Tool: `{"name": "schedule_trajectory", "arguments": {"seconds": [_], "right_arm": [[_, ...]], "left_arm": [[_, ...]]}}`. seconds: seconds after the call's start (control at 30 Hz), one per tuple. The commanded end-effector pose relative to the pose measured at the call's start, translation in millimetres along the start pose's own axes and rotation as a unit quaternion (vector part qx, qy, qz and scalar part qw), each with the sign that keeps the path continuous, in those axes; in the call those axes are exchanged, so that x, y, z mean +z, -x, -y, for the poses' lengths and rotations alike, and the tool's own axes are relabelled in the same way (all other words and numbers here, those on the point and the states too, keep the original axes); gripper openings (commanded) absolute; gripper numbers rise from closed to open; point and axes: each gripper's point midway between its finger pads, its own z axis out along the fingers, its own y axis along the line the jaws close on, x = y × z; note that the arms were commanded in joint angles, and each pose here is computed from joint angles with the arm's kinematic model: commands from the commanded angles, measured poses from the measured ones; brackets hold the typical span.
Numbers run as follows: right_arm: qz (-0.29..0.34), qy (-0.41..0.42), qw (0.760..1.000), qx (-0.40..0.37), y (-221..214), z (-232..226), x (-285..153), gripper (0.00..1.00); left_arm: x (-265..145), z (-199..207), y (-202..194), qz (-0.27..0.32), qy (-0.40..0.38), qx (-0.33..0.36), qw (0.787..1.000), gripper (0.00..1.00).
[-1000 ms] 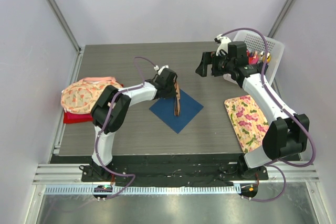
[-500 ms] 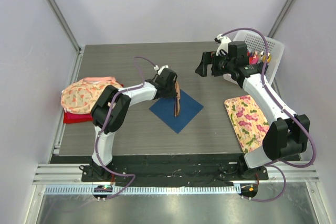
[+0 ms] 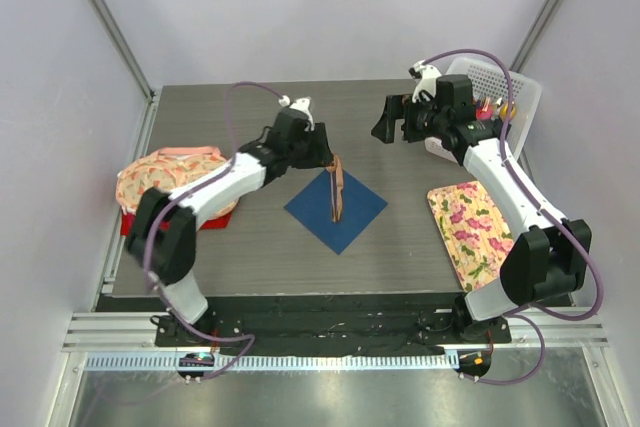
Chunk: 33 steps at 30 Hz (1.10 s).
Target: Place the utensils on the paper napkin and roll it up
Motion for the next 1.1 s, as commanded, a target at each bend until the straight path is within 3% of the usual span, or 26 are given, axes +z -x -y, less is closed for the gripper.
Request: {"name": "schedule_trajectory", "arguments": {"seconds": [0.0, 0.1, 0.13, 0.27, 0.37, 0.47, 0.53, 0.77, 1.07], "right_arm": [[0.040, 0.029, 0.999, -0.018, 35.9, -19.1, -14.4, 1.00], [0.030, 0.035, 0.999, -0.014, 29.5, -17.7, -6.5, 1.00], [0.022, 0.048, 0.998, -0.014, 26.1, -20.2, -5.1, 1.00], [-0.010, 0.107, 0.994, -0.001, 8.6, -32.2, 3.4, 1.00], [-0.035, 0.116, 0.992, 0.039, -8.7, -31.9, 14.9, 1.00], [-0.060, 0.121, 0.989, 0.065, -25.7, -30.4, 21.7, 1.00], [-0.068, 0.116, 0.988, 0.080, -33.2, -27.9, 24.7, 0.99], [-0.063, 0.068, 0.991, 0.096, -37.3, -12.9, 28.1, 1.00], [-0.068, 0.075, 0.991, 0.092, -41.5, -13.9, 28.1, 1.00]], "left_arm": [[-65.3, 17.1, 5.3, 0.036, -0.112, 0.165, 0.979, 0.61], [-98.3, 25.0, -12.2, 0.043, -0.182, 0.284, 0.940, 0.66], [-100.7, 16.7, -31.7, 0.027, -0.200, 0.344, 0.917, 0.70], [-124.4, 22.7, -82.0, 0.001, -0.296, 0.450, 0.842, 0.71], [-127.0, 30.4, -115.0, -0.004, -0.341, 0.520, 0.783, 0.66], [-121.0, 40.0, -146.4, -0.024, -0.375, 0.561, 0.738, 0.57], [-112.9, 45.0, -168.1, -0.048, -0.391, 0.574, 0.718, 0.51], [-84.7, 51.3, -202.3, -0.070, -0.395, 0.622, 0.673, 0.32], [-61.4, 42.8, -216.7, -0.086, -0.372, 0.634, 0.673, 0.31]]}}
